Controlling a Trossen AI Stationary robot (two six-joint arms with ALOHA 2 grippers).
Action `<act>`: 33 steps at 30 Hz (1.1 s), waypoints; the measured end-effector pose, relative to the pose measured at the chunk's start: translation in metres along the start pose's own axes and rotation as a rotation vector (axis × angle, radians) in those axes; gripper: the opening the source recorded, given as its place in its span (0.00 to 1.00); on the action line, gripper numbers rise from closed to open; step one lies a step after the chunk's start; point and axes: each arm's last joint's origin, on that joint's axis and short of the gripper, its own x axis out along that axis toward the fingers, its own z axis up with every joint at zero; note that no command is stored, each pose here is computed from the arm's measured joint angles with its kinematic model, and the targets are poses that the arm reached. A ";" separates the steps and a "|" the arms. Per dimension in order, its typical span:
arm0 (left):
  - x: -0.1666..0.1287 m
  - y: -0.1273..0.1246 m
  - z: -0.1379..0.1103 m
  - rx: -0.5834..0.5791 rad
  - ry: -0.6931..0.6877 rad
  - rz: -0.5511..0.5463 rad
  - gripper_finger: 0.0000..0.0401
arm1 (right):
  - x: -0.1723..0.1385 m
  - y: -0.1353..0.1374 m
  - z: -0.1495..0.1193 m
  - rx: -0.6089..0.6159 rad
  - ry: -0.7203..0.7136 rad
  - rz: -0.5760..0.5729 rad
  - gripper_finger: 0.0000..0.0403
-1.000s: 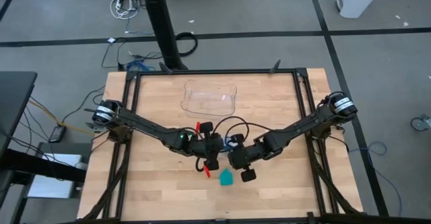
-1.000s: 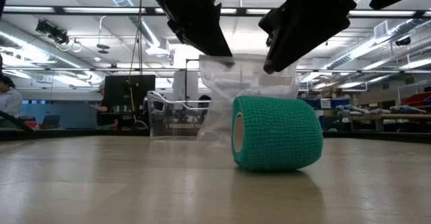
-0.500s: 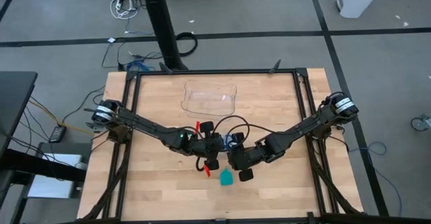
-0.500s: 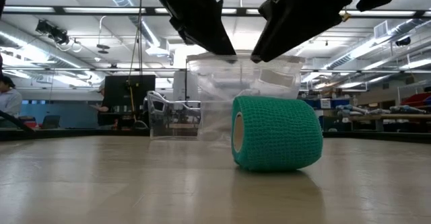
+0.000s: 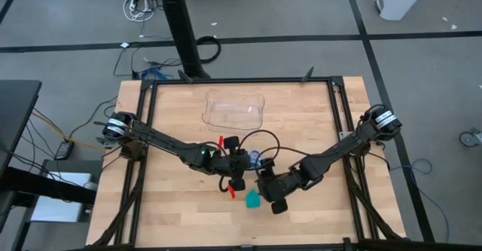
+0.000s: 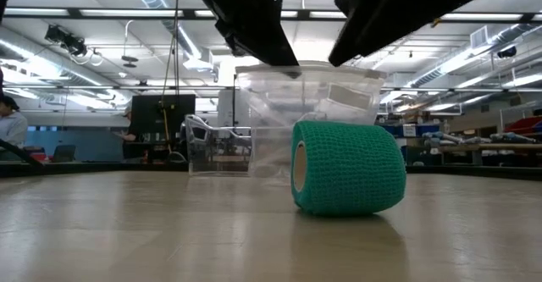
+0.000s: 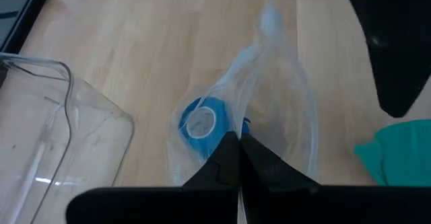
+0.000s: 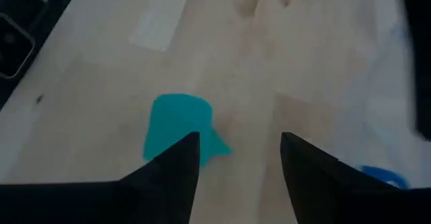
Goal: Roll bandage
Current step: Put the rolled green bandage into the transparent zip bag
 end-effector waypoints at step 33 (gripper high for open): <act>-0.002 -0.005 -0.001 0.031 0.009 -0.075 0.01 | 0.049 0.054 -0.021 0.108 -0.021 -0.073 0.68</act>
